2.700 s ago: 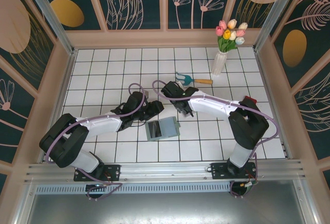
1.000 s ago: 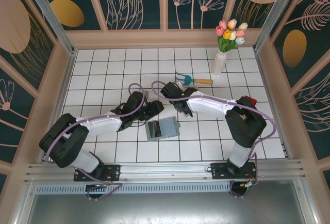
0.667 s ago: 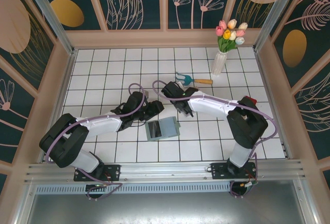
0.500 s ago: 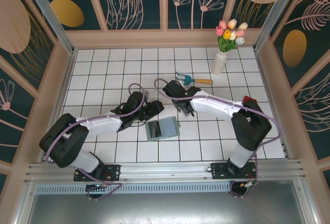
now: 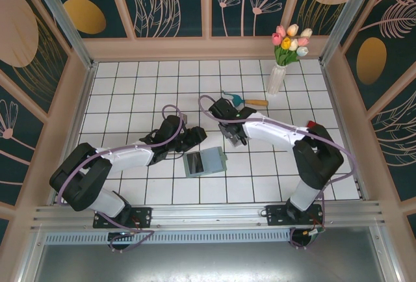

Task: Put the credit cards into the card holder
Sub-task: Pick up several credit cards from the storage box.

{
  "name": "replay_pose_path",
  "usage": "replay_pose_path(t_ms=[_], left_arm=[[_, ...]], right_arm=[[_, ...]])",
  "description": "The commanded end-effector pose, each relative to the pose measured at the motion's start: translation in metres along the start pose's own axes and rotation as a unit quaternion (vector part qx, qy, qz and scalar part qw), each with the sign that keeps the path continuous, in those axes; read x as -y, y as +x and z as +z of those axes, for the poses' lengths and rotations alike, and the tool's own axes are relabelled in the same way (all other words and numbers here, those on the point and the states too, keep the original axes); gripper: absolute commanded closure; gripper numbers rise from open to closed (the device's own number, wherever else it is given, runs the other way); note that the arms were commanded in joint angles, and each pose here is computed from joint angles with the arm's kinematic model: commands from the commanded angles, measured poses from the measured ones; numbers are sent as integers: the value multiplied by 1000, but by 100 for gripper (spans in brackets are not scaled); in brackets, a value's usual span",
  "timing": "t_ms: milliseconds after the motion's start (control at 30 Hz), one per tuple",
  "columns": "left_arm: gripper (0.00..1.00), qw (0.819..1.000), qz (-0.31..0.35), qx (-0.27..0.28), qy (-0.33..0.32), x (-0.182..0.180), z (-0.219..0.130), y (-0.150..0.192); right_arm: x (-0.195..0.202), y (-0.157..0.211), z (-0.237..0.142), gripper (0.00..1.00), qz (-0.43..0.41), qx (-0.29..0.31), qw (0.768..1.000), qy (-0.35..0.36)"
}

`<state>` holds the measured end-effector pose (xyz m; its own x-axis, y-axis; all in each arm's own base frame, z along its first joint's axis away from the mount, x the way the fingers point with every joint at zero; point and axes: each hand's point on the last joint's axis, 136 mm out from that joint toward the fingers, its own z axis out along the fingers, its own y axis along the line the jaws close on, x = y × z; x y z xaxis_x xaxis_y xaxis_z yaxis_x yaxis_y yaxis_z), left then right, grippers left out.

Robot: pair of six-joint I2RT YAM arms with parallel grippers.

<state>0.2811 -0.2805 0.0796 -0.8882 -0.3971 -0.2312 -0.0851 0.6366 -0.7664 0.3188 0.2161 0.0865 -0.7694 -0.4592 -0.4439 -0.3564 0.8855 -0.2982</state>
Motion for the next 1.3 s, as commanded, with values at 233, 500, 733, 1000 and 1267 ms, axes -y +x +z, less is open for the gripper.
replay_pose_path(t_ms=[233,500,733,1000,1267], left_arm=[[42,1000,2,-4,-7,-3,2,3],[42,1000,4,-7,-5,-2,4,3],[42,1000,3,-5,-5,-4,2,3],[42,1000,3,-4,-5,-3,1,3],[42,1000,3,-6,-5,-4,2,4]], right_arm=[[13,14,22,66,-50,-26,995,86],[17,1,2,71,-38,5,995,89],[20,4,1,79,-38,3,995,89],[23,0,-6,84,-35,9,995,92],[23,4,-4,85,-39,3,995,94]])
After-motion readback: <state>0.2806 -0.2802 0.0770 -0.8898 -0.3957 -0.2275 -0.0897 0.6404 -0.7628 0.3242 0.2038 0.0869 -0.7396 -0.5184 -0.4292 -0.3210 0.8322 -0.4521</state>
